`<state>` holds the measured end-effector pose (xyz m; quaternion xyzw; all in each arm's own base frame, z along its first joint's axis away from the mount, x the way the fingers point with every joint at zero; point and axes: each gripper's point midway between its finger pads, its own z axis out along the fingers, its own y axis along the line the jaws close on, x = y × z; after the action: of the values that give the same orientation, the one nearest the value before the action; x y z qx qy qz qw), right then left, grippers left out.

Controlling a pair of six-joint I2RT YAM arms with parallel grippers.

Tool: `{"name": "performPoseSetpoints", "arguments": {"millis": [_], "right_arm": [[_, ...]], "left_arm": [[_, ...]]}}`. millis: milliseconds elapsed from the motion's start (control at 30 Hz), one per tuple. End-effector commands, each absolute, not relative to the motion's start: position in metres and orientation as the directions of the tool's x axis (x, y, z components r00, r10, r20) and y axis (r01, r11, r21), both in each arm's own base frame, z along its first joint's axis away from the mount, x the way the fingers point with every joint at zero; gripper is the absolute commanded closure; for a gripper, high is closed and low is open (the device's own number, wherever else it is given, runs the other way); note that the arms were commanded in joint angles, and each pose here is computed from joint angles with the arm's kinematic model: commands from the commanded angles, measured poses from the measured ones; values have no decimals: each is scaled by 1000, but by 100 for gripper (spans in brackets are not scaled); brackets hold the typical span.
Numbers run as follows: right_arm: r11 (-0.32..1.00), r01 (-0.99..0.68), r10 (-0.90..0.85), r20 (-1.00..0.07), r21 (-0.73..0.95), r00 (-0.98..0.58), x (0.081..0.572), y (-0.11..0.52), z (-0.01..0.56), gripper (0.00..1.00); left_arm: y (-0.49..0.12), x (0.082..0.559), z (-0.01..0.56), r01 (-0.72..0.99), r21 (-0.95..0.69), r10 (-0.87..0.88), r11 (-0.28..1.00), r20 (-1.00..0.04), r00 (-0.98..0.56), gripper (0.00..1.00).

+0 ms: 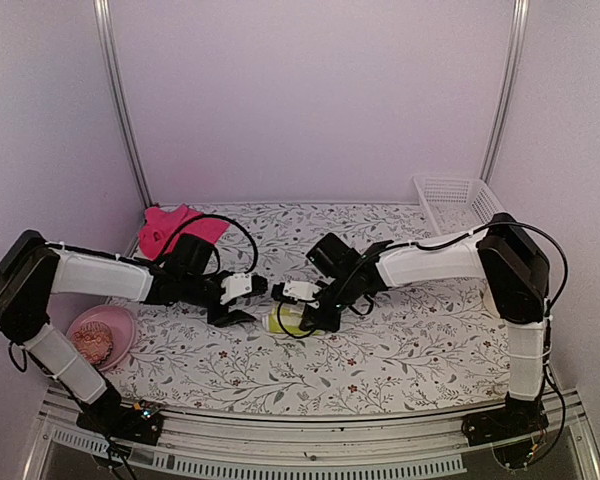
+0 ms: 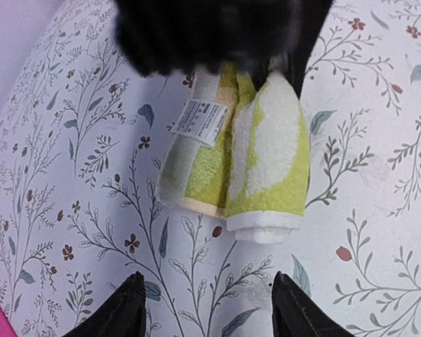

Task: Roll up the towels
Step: Roll the towel at the center of the board.

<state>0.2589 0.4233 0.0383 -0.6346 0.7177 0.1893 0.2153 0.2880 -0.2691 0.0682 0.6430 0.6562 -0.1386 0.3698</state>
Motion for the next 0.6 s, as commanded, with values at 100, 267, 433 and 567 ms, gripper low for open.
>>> {"name": "performPoseSetpoints", "arguments": {"millis": [100,267,433,567], "right_arm": [[226,-922,-832,-430,314,-350,241,427,19,84],[261,-890,-817,-406,373,-410,243,433,15,82],[291,-852,-801,-376,436,-466,246,435,7,82],[288,-840,-789,-383,459,-480,249,438,10,82]], "left_arm": [[-275,272,96,821,566,663,77,-644,382,40],[-276,255,99,747,663,655,55,-588,474,42],[-286,238,94,659,752,658,-1,-496,567,42],[-296,239,84,640,768,679,-19,-460,572,43]]}}
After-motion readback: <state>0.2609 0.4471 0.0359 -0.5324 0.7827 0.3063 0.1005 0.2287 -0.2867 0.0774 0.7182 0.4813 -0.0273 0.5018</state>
